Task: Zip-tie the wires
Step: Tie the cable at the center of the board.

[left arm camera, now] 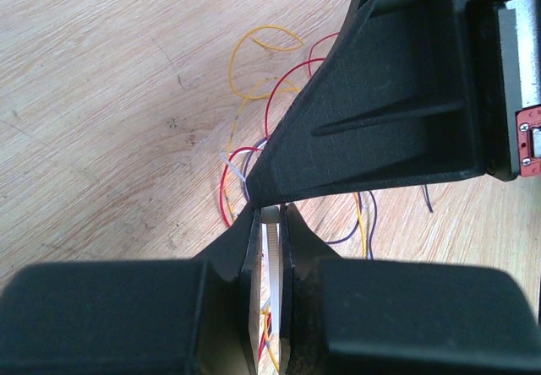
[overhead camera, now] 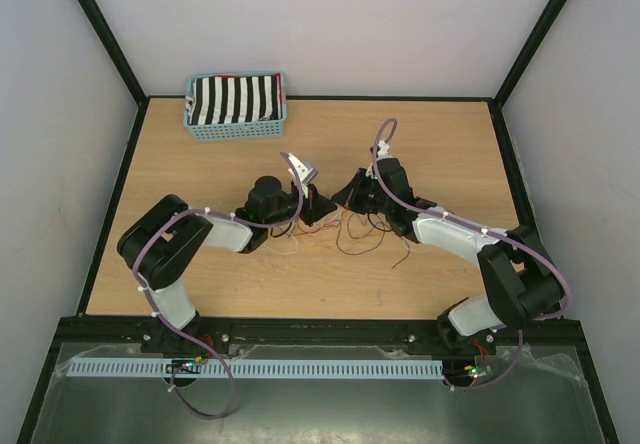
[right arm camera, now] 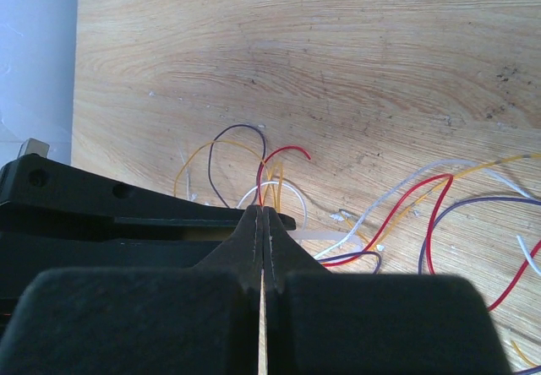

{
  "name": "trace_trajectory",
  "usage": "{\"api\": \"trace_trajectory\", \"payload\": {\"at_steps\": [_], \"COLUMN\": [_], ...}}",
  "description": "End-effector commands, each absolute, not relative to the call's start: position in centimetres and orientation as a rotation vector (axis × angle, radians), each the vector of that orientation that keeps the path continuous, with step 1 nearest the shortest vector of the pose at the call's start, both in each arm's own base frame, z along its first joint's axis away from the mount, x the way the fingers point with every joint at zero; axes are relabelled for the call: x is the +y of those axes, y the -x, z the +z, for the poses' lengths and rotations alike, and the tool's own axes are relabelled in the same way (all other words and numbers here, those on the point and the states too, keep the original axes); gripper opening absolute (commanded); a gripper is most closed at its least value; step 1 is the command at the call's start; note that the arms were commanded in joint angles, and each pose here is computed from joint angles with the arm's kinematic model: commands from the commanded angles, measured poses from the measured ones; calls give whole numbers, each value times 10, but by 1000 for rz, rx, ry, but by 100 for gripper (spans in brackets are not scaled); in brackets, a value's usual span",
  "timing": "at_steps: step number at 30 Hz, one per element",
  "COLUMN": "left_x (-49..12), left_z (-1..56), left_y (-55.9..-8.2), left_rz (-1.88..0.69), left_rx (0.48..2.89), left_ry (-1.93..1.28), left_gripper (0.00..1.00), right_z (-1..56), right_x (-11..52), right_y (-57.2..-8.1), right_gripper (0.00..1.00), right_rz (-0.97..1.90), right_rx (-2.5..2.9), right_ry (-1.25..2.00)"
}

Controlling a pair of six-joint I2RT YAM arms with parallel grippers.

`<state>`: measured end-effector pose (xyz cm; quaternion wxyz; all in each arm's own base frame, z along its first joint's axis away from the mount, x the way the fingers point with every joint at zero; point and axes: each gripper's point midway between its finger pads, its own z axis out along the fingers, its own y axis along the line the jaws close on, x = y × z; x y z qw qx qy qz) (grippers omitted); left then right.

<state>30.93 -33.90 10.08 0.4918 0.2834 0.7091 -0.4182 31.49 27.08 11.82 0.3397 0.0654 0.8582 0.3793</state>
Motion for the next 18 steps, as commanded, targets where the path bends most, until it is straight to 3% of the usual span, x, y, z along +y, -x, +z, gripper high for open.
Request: {"api": "trace_trajectory", "payload": {"at_steps": [1, 18], "left_x": [-342, -335], "left_z": [116, 113], "left_y": [-313, -308], "left_rz": [-1014, -978], "left_rx": [1641, 1634], "left_ry": [-682, -660], "left_gripper": [0, 0], "right_z": [137, 140], "right_x": [271, 247], "right_y": [-327, -361], "right_gripper": [0, 0], "right_rz": [964, 747], "right_rx": [2166, 2098], "right_ry": [-169, -282]}}
